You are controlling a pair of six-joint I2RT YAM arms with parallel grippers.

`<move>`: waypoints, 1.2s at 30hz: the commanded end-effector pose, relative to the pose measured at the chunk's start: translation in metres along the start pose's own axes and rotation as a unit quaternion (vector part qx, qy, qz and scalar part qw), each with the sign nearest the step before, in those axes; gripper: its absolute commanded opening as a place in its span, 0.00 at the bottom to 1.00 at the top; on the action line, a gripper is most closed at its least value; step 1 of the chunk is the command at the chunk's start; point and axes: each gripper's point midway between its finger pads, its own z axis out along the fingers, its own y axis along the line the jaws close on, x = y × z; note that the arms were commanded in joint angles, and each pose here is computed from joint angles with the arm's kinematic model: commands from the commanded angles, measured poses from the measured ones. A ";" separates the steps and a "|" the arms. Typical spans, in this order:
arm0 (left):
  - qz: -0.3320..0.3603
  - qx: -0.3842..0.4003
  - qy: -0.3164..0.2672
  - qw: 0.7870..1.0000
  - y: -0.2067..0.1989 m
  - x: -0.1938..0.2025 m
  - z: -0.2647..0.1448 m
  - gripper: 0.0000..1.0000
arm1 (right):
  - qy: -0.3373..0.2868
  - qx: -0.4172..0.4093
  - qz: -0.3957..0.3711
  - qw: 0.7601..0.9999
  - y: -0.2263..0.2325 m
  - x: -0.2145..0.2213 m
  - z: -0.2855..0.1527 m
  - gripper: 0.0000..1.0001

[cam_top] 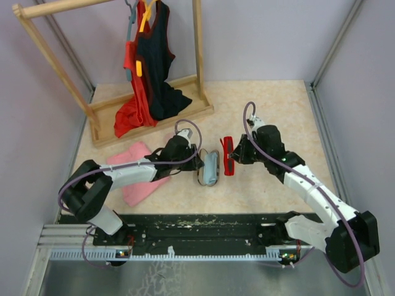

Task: Organize the sunglasses
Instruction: Place the sunglasses in the sunglasses case.

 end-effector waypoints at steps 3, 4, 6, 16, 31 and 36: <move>0.015 0.030 -0.008 0.999 -0.018 -0.015 -0.008 0.46 | -0.036 -0.039 0.057 0.997 0.018 -0.019 0.017 0.00; 0.015 0.032 -0.008 0.999 -0.018 -0.015 -0.009 0.47 | -0.039 -0.037 0.060 0.997 0.018 -0.020 0.019 0.00; 0.014 0.039 -0.008 0.999 -0.021 -0.015 -0.011 0.47 | -0.038 -0.033 0.064 0.997 0.018 -0.020 0.022 0.00; 0.014 0.072 -0.008 0.997 -0.032 -0.015 -0.014 0.38 | -0.017 -0.022 0.066 0.997 0.014 -0.010 0.037 0.00; 0.013 0.079 0.004 0.997 -0.033 -0.009 -0.006 0.33 | 0.041 -0.035 0.065 0.996 0.009 0.015 0.065 0.00; 0.013 0.080 0.005 0.997 -0.034 -0.009 -0.006 0.33 | 0.059 -0.037 0.069 0.995 0.007 0.020 0.078 0.00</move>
